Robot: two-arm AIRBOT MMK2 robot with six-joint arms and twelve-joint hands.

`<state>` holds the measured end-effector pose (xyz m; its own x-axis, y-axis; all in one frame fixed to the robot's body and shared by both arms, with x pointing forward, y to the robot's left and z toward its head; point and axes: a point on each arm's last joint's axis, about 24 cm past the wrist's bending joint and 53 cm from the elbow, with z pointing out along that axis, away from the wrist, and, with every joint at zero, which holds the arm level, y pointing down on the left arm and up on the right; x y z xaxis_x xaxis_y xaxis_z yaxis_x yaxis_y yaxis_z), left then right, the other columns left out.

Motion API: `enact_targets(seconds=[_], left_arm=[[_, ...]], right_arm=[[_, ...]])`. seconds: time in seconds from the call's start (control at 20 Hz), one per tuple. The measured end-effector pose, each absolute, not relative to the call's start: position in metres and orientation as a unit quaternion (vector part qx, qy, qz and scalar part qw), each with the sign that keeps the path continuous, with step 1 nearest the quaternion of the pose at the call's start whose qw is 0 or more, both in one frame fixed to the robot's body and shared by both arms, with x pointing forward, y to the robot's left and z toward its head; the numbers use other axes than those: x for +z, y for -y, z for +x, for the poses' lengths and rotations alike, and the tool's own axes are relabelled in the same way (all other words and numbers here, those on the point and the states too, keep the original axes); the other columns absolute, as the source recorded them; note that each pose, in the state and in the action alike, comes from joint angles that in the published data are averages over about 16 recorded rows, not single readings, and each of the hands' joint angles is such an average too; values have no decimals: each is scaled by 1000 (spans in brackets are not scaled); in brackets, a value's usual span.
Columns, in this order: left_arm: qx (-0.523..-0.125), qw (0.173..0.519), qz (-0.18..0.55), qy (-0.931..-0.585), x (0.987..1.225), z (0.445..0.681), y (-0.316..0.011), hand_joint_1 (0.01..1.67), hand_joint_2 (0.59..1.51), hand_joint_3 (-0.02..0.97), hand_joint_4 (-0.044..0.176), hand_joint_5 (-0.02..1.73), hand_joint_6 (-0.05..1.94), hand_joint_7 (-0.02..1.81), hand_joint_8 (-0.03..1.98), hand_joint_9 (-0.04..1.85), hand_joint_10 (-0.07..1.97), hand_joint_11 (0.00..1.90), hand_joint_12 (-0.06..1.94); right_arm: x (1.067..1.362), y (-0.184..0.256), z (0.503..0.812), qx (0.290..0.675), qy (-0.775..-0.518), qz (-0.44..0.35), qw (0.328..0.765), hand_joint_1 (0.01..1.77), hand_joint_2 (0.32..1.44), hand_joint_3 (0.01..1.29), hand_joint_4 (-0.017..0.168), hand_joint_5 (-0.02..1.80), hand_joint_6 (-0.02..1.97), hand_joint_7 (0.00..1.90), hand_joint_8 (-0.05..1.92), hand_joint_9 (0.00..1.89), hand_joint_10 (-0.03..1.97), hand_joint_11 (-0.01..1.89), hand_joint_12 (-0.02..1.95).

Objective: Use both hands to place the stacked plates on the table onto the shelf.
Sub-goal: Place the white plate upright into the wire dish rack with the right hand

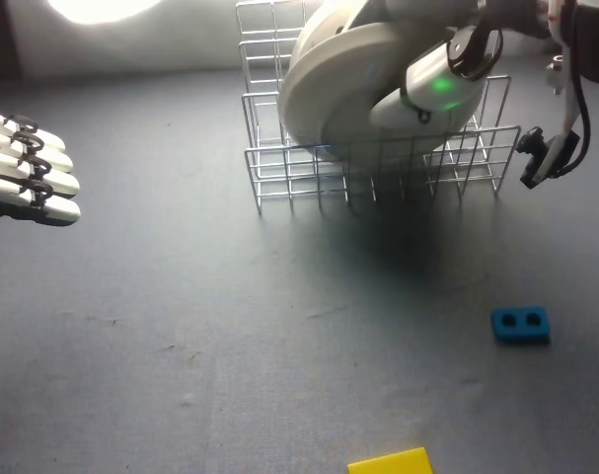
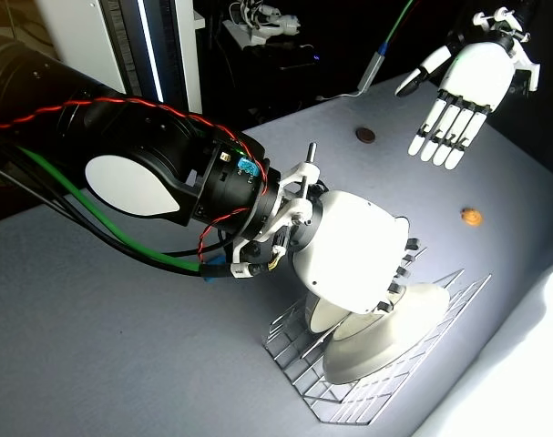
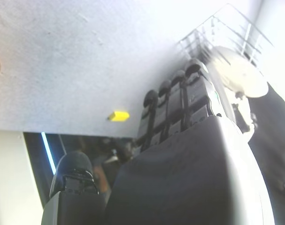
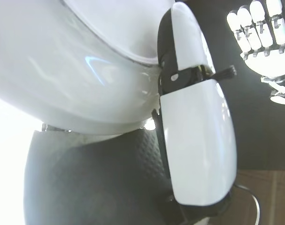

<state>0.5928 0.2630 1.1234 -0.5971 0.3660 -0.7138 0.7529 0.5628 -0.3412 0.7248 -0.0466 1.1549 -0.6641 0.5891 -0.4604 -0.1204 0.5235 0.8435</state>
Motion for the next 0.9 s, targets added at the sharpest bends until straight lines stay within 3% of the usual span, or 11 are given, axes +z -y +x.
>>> enact_targets(seconds=[0.2, 0.4, 0.9], left_arm=[[-325, 298, 336, -832, 1123, 593, -263, 14, 1144, 18, 3, 63, 17, 30, -2, 21, -56, 15, -8], [-325, 298, 336, -832, 1123, 593, -263, 14, 1145, 19, 3, 63, 17, 30, -2, 20, -56, 15, -8], [-328, 299, 336, -831, 1124, 593, -262, 14, 1145, 19, 3, 64, 16, 25, -2, 20, -55, 15, -9]], right_arm=[[1155, 48, 726, 463, -785, 149, 384, 1268, 1062, 14, -6, 803, 891, 955, 601, 945, 646, 728, 1171], [1156, 50, 727, 463, -784, 149, 386, 1244, 1074, 14, -7, 792, 889, 955, 584, 945, 645, 723, 1167], [1164, 48, 728, 470, -779, 150, 388, 1093, 1088, 13, -6, 790, 238, 960, 56, 895, 228, 571, 1201]])
